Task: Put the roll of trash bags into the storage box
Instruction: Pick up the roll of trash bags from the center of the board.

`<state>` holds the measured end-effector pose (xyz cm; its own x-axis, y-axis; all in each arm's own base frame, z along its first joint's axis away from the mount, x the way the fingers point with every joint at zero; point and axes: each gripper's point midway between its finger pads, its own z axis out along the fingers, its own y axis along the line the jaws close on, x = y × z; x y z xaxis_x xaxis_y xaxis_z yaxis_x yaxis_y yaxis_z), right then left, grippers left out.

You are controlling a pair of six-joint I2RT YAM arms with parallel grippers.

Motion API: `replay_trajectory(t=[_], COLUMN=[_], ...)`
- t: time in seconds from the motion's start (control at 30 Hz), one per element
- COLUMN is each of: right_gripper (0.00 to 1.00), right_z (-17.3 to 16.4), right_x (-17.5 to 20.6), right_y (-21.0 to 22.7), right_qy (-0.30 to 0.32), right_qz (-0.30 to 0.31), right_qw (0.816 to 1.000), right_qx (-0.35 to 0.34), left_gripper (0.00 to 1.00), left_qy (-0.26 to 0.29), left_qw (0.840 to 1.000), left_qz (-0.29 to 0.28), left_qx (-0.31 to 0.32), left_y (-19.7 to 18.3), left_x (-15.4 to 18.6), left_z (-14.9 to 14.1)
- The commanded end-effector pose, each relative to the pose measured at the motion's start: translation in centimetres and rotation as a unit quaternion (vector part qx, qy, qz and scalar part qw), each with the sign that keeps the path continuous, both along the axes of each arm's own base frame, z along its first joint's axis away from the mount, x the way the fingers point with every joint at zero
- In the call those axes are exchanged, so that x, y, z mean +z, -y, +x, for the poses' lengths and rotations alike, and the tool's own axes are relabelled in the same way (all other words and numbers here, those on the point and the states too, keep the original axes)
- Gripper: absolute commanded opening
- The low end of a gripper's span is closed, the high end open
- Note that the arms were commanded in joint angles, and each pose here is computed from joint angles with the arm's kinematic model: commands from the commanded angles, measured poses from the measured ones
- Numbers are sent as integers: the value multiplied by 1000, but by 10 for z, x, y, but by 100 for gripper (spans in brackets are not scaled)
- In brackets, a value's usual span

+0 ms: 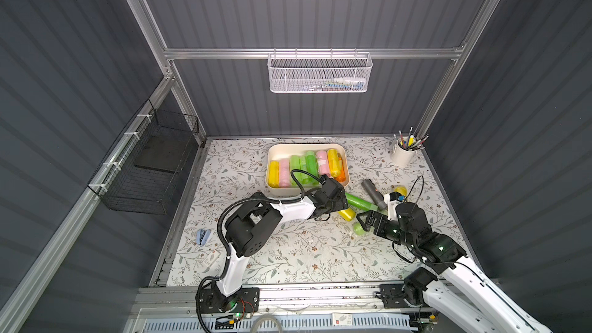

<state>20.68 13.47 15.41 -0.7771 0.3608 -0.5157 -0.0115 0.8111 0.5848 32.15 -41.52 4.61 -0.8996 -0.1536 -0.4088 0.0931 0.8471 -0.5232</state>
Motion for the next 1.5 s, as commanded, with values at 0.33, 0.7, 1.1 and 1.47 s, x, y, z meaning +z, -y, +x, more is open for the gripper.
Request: replay_trajectory(t=[0.33, 0.7, 1.1, 1.47], right_gripper=[99, 99, 99, 99], right_z=[-3, -4, 1, 3], right_x=[4, 8, 12, 7], right_y=[12, 12, 7, 0], right_qy=[6, 13, 17, 3], right_qz=[-37, -22, -17, -10], right_qw=[999, 1000, 1000, 1000], right_qx=[-6, -8, -5, 4], left_gripper=[81, 81, 78, 61], left_qy=[-59, -58, -63, -57], left_qw=[992, 976, 967, 972], left_qz=[105, 202, 236, 214], left_qx=[-24, -52, -74, -74], left_y=[-26, -60, -73, -67], left_x=[-47, -46, -42, -38], left_z=[-25, -33, -36, -32])
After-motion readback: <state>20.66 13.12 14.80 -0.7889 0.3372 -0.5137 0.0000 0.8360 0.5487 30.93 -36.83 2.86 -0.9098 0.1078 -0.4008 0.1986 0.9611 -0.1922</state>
